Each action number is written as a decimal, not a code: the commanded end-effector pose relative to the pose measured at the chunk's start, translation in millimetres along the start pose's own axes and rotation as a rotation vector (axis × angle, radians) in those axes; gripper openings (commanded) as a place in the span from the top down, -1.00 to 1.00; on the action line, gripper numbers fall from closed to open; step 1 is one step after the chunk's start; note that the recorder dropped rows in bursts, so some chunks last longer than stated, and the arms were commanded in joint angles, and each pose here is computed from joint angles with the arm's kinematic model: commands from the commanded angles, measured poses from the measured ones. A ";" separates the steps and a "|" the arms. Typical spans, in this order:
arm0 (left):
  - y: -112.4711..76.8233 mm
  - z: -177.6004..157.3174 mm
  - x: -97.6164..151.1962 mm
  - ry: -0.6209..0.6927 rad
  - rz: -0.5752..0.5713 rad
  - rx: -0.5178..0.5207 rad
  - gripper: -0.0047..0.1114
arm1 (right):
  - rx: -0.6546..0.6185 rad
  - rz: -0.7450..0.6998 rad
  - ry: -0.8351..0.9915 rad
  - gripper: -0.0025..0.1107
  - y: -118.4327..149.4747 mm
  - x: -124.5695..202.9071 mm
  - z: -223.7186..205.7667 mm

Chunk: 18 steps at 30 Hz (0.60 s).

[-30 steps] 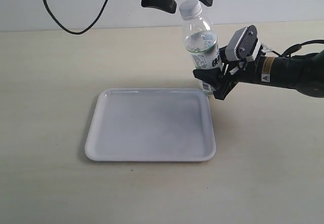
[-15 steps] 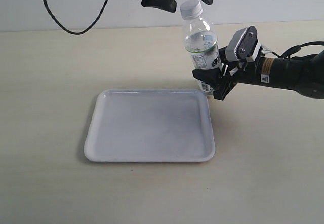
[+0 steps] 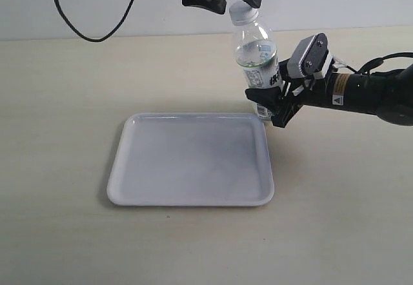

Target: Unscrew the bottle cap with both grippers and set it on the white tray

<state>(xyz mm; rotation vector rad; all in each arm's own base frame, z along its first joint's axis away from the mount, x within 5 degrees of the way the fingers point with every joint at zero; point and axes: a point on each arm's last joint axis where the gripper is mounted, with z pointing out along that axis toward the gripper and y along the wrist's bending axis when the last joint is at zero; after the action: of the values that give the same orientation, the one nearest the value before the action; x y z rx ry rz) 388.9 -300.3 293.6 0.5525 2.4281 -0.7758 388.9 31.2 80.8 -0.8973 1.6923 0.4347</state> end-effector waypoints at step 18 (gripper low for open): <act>-7.1 6.1 4.3 0.015 0.020 0.001 -0.12 | 0.000 -0.001 -0.054 0.96 -0.1 -5.9 0.4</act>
<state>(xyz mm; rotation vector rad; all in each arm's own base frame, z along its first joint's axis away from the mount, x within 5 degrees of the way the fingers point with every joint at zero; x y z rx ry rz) 385.2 -306.7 290.4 0.5749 2.4325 -0.7744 388.9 31.2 80.8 -0.8973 1.6923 0.4347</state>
